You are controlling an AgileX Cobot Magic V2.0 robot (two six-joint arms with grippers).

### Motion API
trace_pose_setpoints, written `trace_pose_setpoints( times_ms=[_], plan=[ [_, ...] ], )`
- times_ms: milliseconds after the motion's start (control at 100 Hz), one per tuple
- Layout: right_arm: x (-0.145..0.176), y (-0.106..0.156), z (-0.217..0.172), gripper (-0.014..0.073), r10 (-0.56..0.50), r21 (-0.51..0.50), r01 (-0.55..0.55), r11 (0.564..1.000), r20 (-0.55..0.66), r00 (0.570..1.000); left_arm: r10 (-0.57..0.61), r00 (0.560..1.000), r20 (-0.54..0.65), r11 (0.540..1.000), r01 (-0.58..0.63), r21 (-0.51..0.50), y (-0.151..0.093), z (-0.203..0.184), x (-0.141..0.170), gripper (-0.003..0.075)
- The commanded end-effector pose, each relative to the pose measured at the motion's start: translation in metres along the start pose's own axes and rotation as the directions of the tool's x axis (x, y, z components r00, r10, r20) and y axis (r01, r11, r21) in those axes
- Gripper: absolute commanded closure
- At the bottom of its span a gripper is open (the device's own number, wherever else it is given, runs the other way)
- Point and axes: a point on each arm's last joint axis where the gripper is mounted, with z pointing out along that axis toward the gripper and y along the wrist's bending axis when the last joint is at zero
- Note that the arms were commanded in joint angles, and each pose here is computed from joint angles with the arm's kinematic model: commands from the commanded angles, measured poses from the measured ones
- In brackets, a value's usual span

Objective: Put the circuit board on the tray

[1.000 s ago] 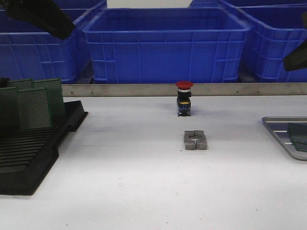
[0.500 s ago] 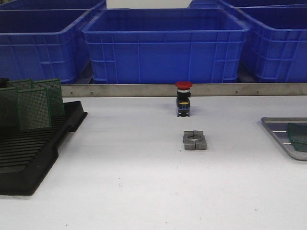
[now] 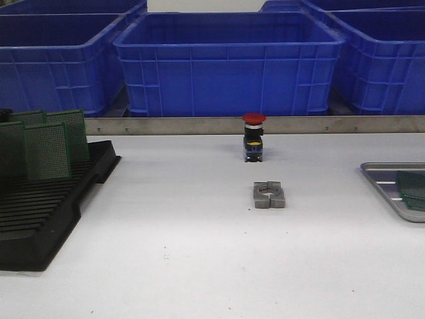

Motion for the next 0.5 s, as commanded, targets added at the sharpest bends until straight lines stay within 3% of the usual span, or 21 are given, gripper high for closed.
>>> trace_pose_setpoints(
  times_ms=[0,260,490],
  plan=[
    [-0.007,0.002,-0.012,0.0655,-0.003,-0.014,0.004,1.000,0.074,0.997,-0.032,0.997,0.076,0.998,0.036,-0.054,0.003,-0.013,-0.001,0.0741],
    [0.002,0.009,-0.028,0.0655,-0.011,-0.065,0.020,0.998,0.138,0.990,-0.034,0.987,0.155,0.997,0.043,-0.061,-0.003,-0.041,0.028,0.0741],
    [0.002,0.009,-0.028,0.0655,-0.011,-0.074,0.021,0.997,0.137,0.990,-0.022,0.977,0.213,0.994,0.044,-0.099,-0.001,-0.051,0.031,0.0741]
  ],
)
